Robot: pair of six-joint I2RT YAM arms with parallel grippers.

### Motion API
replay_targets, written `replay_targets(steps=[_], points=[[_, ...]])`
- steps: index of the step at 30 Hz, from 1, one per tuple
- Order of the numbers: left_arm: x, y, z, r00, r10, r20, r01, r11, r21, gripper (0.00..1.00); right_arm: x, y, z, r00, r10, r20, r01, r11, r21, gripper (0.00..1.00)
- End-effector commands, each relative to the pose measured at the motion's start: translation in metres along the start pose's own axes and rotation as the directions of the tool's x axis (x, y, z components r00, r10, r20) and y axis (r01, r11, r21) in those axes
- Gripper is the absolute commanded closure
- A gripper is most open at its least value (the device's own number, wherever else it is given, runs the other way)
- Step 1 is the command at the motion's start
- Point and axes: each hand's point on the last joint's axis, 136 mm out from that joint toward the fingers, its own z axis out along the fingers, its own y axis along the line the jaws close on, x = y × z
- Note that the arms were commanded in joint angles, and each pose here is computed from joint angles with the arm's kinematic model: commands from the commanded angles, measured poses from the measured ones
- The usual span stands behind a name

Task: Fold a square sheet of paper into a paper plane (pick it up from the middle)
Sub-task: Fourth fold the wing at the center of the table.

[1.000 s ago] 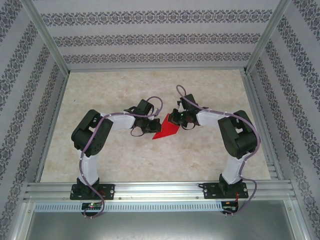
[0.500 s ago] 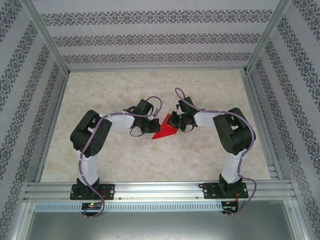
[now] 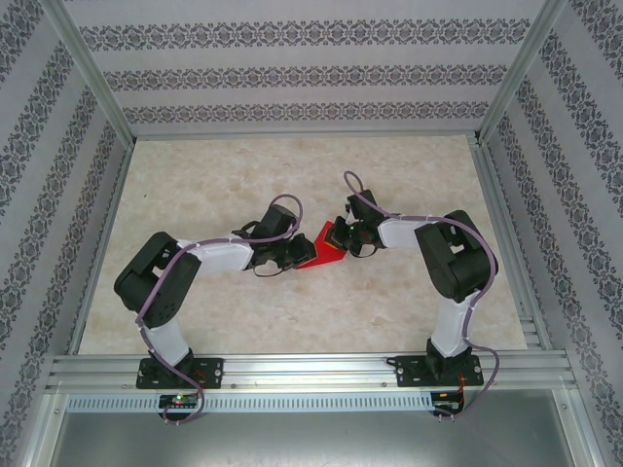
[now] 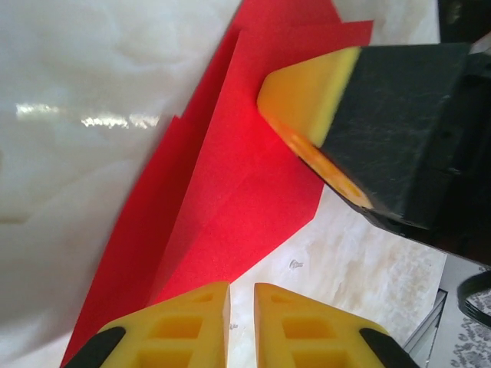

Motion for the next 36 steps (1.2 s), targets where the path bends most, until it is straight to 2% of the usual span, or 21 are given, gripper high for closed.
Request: replay_targets(steps=[1, 14, 26, 36], points=[[-0.007, -0.005, 0.007, 0.997, -0.064, 0.035, 0.063, 0.997, 0.032, 0.83, 0.028, -0.073, 0.015, 0.995, 0.098, -0.026, -0.089, 0.965, 0.247, 0.98], [-0.002, 0.032, 0.01, 0.994, -0.093, 0.05, 0.098, 0.99, -0.106, 0.83, 0.029, -0.075, 0.013, 0.995, 0.096, -0.031, -0.085, 0.961, 0.265, 0.99], [0.003, 0.049, 0.01, 0.994, -0.093, 0.053, 0.1, 0.982, -0.158, 0.84, 0.031, -0.079, 0.013, 0.995, 0.097, -0.037, -0.083, 0.957, 0.278, 0.99], [0.017, 0.077, 0.004, 0.99, -0.131, 0.055, 0.14, 0.964, -0.225, 0.84, 0.033, -0.085, 0.012, 0.994, 0.101, -0.041, -0.085, 0.952, 0.294, 0.99]])
